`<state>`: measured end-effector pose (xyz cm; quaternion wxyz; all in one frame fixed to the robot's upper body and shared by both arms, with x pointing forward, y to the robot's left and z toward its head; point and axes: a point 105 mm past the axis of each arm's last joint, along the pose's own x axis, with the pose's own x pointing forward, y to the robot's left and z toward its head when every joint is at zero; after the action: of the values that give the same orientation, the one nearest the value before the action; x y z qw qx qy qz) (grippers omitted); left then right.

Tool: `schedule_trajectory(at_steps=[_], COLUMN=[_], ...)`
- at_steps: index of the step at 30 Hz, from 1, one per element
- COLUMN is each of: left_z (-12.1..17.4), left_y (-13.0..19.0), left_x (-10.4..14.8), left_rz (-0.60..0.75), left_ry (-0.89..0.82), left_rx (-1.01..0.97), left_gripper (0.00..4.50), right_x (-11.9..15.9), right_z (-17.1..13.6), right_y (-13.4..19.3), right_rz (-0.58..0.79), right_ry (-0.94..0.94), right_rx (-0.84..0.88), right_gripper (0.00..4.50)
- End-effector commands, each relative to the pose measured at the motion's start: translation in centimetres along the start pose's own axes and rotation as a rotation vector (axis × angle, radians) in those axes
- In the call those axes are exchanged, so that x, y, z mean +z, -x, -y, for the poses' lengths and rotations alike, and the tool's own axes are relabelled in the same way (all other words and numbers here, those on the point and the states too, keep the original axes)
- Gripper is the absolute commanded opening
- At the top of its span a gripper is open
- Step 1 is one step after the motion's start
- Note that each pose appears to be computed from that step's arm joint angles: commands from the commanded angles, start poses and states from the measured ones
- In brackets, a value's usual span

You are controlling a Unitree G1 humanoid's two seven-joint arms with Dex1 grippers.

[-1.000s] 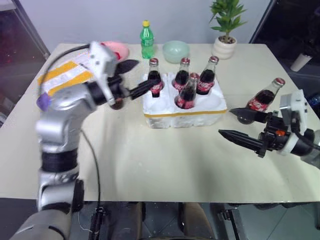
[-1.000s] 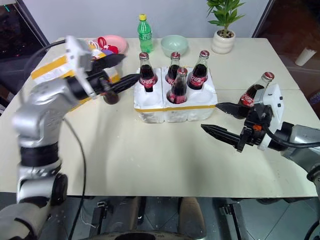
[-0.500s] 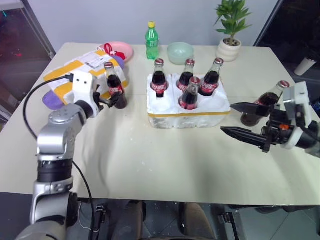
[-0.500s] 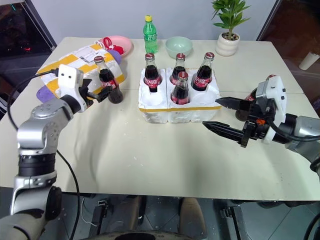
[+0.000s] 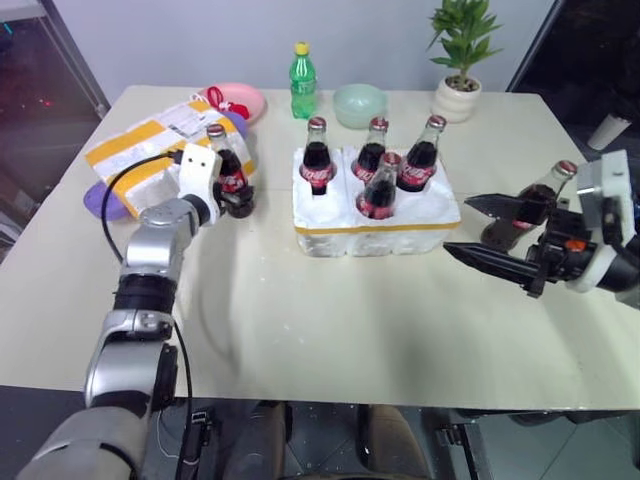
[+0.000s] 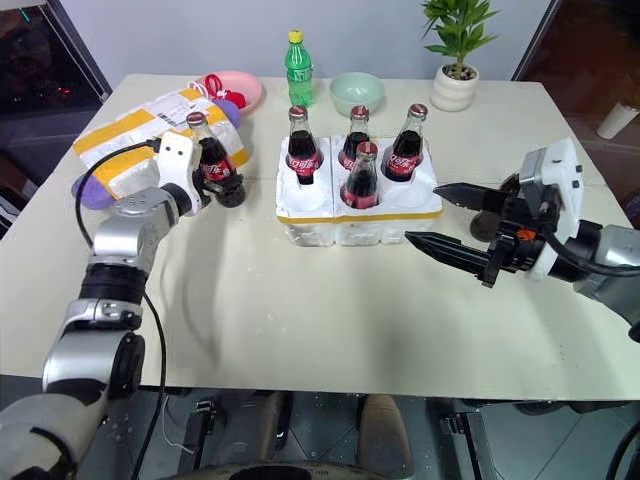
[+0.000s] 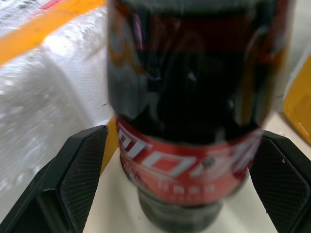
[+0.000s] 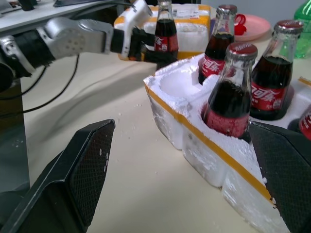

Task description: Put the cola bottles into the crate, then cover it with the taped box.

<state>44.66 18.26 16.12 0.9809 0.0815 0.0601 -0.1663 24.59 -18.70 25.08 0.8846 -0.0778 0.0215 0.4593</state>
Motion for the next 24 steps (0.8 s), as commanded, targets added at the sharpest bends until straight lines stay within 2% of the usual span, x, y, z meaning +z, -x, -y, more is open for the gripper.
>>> schedule_trajectory(at_steps=[1, 2, 3, 5, 6, 7, 9, 13, 19, 21, 24], left_z=[0.5, 0.4, 0.2, -0.1, -0.3, -0.5, -1.0, -0.6, 5.9, 7.0, 9.6], left_y=[-0.7, -0.7, -0.7, -0.5, -0.4, -0.2, 0.5, 2.5, 9.1, 9.7, 8.1], left_x=[2.5, 2.8, 3.0, 3.2, 3.1, 3.0, 3.4, 6.1, 12.2, 13.0, 13.6], left_rz=[0.091, 0.102, 0.113, 0.123, 0.12, 0.114, 0.12, 0.177, 0.237, 0.237, 0.242], left_ry=[-0.04, -0.04, -0.039, -0.045, -0.051, -0.053, -0.041, 0.081, 0.104, 0.095, 0.031], left_rx=[-0.029, -0.027, -0.024, -0.02, -0.017, -0.018, -0.032, -0.18, -0.763, -0.831, -0.862], left_gripper=[4.45, 4.45, 4.22, 3.57, 3.08, 2.82, 2.87, 2.87, 2.87, 2.87, 2.87], right_x=[1.1, 1.0, 0.9, 0.7, 0.7, 0.6, 0.5, 0.4, -0.1, -0.1, -0.1], right_z=[-0.2, -0.1, -0.2, -0.2, -0.2, -0.2, -0.2, -0.1, -0.3, -0.4, -0.5], right_y=[0.3, 0.2, 0.2, 0.1, 0.1, 0.1, 0.2, 0.3, 0.5, 0.5, 0.4], right_rz=[0.037, 0.037, 0.036, 0.036, 0.035, 0.034, 0.027, 0.016, -0.002, -0.003, 0.002], right_ry=[0.04, 0.037, 0.034, 0.029, 0.029, 0.027, 0.028, 0.027, 0.022, 0.022, 0.023], right_rx=[-0.009, -0.011, -0.012, -0.014, -0.015, -0.017, -0.023, -0.031, -0.037, -0.036, -0.046], right_gripper=[4.5, 4.5, 4.5, 4.5, 4.5, 4.5, 4.5, 4.5, 4.5, 4.5, 4.5])
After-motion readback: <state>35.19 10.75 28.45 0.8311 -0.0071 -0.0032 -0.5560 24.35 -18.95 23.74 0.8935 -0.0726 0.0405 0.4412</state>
